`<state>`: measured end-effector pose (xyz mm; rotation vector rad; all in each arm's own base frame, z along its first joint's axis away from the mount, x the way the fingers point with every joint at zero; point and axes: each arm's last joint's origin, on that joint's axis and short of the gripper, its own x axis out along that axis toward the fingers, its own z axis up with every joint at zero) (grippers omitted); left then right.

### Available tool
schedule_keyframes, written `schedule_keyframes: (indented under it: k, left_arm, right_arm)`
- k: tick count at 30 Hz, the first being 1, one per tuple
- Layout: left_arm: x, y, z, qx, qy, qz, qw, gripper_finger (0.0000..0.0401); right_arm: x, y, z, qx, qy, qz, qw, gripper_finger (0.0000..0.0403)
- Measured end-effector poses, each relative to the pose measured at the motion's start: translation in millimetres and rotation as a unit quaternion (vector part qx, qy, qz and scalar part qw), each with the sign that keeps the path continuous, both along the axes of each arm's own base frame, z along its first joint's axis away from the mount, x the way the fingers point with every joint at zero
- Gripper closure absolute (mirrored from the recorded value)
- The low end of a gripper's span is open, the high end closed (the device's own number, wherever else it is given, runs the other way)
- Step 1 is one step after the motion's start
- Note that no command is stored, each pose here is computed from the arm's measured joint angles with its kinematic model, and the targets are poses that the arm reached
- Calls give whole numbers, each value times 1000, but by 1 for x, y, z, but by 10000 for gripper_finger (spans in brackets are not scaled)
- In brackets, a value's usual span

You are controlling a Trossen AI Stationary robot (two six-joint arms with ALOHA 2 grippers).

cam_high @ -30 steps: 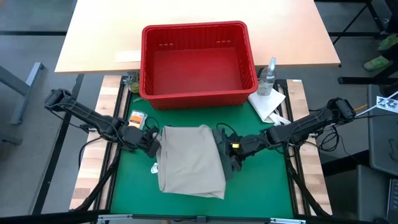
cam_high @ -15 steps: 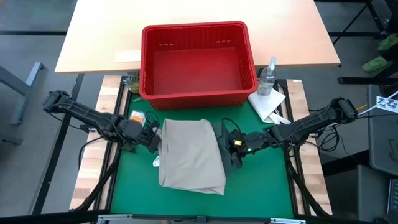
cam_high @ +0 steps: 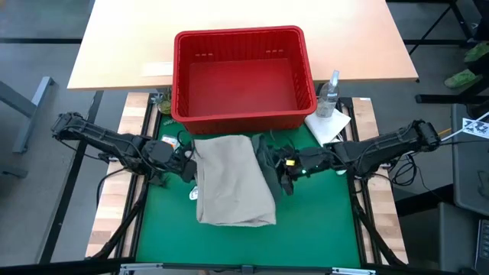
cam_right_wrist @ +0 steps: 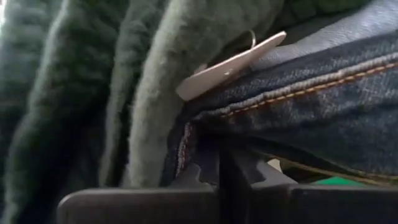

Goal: Fold laundry
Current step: Put the stack of colored folded clothes into the red laundry bin

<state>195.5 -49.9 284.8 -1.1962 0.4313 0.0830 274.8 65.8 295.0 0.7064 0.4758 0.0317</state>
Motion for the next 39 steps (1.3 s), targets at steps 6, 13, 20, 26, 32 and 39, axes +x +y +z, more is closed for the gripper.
schedule_keyframes:
  k: [6,13,20,26,32,39]
  left_arm:
    - [3,11,12,-9,-10,11,1000,396]
    - [3,22,29,2,-16,28,999,396]
    - [3,34,49,8,-37,46,998,396]
    - [3,46,56,8,-45,71,996,396]
    - [3,56,56,4,-45,80,996,396]
    - [2,67,57,-2,-46,90,995,396]
  right_arm:
    - [4,-13,15,-12,-1,-7,1000,401]
    - [8,-27,30,-25,-22,-16,999,401]
    - [9,-45,41,-27,-25,-23,999,401]
    - [10,-61,52,-17,-39,-30,999,401]
    - [10,-74,57,-10,-45,-36,998,401]
    - [10,-84,57,-7,-46,-45,998,401]
